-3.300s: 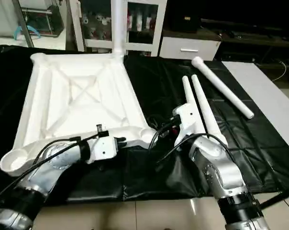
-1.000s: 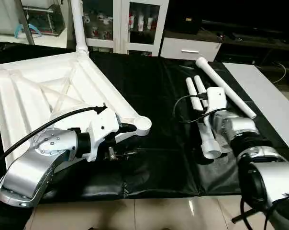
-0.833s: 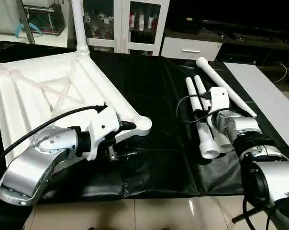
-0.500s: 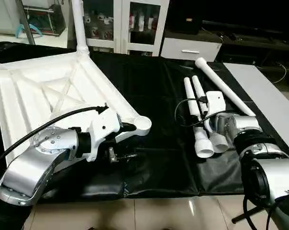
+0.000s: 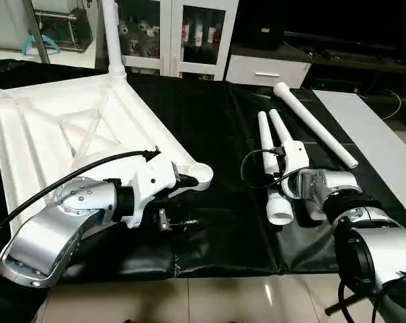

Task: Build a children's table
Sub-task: Pick table leg

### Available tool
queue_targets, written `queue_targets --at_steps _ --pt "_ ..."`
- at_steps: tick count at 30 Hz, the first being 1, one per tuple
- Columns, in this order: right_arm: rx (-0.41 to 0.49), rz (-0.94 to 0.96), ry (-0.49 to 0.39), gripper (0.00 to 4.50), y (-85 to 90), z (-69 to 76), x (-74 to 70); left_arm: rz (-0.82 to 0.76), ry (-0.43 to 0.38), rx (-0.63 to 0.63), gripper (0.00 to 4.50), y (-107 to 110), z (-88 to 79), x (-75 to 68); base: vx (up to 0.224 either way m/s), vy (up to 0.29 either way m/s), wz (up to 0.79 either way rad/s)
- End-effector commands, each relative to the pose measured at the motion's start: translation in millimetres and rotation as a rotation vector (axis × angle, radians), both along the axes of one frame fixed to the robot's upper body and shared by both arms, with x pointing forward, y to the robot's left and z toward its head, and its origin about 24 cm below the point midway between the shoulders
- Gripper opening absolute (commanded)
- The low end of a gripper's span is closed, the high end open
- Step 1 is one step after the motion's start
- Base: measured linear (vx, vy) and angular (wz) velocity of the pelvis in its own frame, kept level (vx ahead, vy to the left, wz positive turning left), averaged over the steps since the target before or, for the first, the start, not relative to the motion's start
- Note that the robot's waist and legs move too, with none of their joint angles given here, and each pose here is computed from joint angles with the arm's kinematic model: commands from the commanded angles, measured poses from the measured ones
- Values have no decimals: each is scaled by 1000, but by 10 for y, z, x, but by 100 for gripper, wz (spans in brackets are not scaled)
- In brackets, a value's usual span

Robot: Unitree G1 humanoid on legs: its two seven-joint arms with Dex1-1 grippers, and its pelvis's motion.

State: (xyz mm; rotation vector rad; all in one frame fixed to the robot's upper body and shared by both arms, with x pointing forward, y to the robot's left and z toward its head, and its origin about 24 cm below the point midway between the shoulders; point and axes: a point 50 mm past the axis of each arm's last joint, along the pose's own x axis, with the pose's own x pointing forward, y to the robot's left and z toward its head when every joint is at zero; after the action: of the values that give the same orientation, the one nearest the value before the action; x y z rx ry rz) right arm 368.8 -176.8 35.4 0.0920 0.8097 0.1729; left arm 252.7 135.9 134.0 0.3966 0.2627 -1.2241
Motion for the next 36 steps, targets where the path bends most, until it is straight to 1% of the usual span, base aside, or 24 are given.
queue_targets --at_steps 1,4,5,6,10,11,13,15,16,17,18,19,20,21,22,23,24,26,27,29,30,32,33,36 --pt "0 -18 56 264 -47 -141 -94 -1 -26 10 450 -21 38 28 0 0 0" --pt "15 -18 47 255 -44 -122 -82 12 -39 16 450 -13 39 52 0 0 0" --pt "22 -20 44 237 -41 -115 -78 16 -43 17 450 -10 42 61 0 0 0" --pt "29 -23 42 237 -39 -109 -74 19 -46 17 450 -8 44 67 0 0 0" --pt "65 -36 28 208 -30 -92 -62 26 -51 13 450 -5 54 77 0 0 0" --pt "81 -40 23 194 -25 -84 -57 31 -53 11 450 -3 58 83 0 0 0" --pt "141 -47 -6 191 -11 -42 -32 55 -67 1 450 7 75 114 0 0 0" --pt "176 -47 -28 187 -6 -6 -13 79 -81 -10 450 15 93 144 0 0 0" --pt "257 -36 -69 186 2 86 25 151 -122 -50 450 26 155 235 0 0 0" --pt "289 -32 -88 186 2 128 41 184 -141 -72 450 27 186 276 0 0 0" --pt "417 19 -160 184 24 293 83 307 -165 -189 450 19 308 416 0 0 0" --pt "442 31 -173 184 29 324 87 329 -163 -213 450 16 329 439 0 0 0" --pt "514 77 -230 183 44 429 98 396 -151 -290 450 0 389 506 0 0 0" --pt "559 109 -268 183 58 493 95 430 -134 -331 450 -13 414 536 0 0 0" --pt "704 199 -354 183 89 680 40 491 -66 -452 450 -72 473 599 0 0 0" --pt "788 258 -394 183 103 788 -19 504 -18 -516 450 -120 501 620 0 0 0" --pt "788 258 -394 183 103 788 -19 504 -18 -516 450 -120 501 620 0 0 0" --pt "877 334 -429 182 109 898 -125 475 45 -591 450 -202 542 620 0 0 0" --pt "936 392 -453 182 103 967 -223 436 92 -649 450 -274 590 617 0 0 0" --pt "936 392 -453 182 103 967 -223 436 92 -649 450 -274 590 617 0 0 0" --pt "1021 453 -476 182 99 1064 -327 426 131 -678 450 -334 632 644 0 0 0" --pt "1091 511 -495 182 102 1152 -423 439 164 -685 450 -373 659 680 0 0 0" --pt "1129 576 -502 182 124 1224 -538 414 190 -721 450 -431 741 695 0 0 0" --pt "1127 618 -495 182 157 1250 -606 369 215 -756 450 -480 820 683 0 0 0"
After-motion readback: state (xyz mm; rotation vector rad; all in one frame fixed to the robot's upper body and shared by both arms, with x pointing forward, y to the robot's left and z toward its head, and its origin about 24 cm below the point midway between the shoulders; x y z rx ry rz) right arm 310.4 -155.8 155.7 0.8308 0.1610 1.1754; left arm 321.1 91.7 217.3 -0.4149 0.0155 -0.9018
